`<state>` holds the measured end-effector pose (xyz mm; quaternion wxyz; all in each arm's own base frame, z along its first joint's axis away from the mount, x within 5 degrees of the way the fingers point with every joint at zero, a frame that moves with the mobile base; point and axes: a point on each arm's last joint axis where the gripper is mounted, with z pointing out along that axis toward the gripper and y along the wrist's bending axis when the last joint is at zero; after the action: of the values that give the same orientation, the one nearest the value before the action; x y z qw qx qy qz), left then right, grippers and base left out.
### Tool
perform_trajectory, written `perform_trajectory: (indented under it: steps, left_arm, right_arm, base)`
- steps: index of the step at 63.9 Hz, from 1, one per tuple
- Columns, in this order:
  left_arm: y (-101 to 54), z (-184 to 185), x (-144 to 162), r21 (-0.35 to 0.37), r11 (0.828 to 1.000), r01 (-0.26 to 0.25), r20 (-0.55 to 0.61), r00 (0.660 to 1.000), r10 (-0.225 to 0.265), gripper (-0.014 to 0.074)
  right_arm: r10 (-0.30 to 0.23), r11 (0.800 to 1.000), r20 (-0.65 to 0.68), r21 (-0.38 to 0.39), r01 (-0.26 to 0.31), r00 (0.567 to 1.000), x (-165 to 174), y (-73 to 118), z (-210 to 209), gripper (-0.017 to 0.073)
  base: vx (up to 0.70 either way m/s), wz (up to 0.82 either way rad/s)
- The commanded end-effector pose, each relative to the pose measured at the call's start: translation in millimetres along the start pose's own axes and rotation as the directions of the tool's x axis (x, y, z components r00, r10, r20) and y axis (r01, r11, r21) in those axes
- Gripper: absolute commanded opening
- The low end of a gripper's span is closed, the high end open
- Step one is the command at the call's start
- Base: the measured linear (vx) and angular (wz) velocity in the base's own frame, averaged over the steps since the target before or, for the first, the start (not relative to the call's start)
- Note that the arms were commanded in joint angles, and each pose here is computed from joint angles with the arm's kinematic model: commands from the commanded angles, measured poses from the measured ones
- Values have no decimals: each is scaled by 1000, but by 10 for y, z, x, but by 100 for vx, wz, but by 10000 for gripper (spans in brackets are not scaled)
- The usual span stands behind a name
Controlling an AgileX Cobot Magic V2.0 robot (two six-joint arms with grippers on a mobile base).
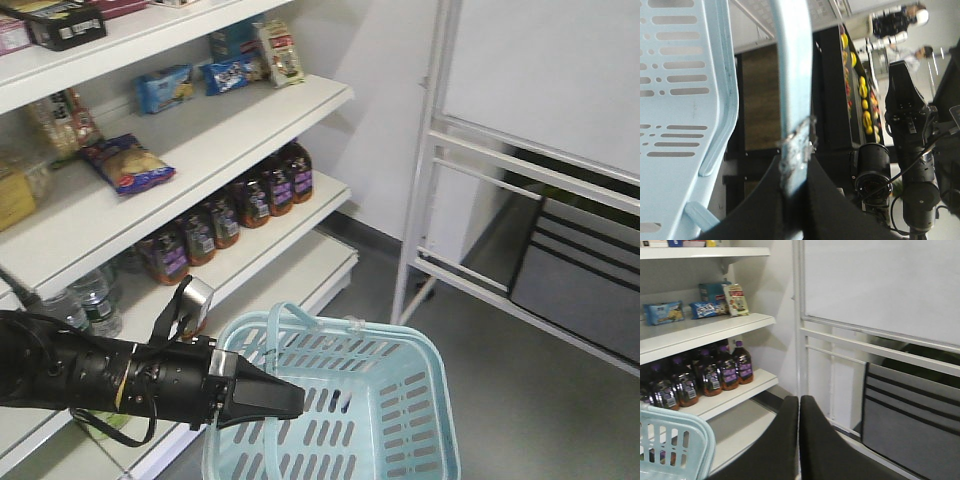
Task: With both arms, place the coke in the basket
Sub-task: 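Drive the base to the shelf with the red Coca-Cola bottle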
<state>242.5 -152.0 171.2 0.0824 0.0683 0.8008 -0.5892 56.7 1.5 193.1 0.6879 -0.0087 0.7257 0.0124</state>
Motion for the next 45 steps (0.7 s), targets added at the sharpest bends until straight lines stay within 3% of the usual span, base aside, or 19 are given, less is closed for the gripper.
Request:
perform_trajectory:
  steps: [1,45]
  left_arm:
    - [-354,-61,8,250,967,-45,-19,998,52,-6]
    - [-354,-61,8,250,967,-45,-19,998,52,-6]
  right_arm:
    - [-10,1000,85,1,10,996,-43,1,-10,-9]
    - [-10,1000,85,1,10,996,-43,1,-10,-9]
  base:
    - [16,63]
    - [15,64]
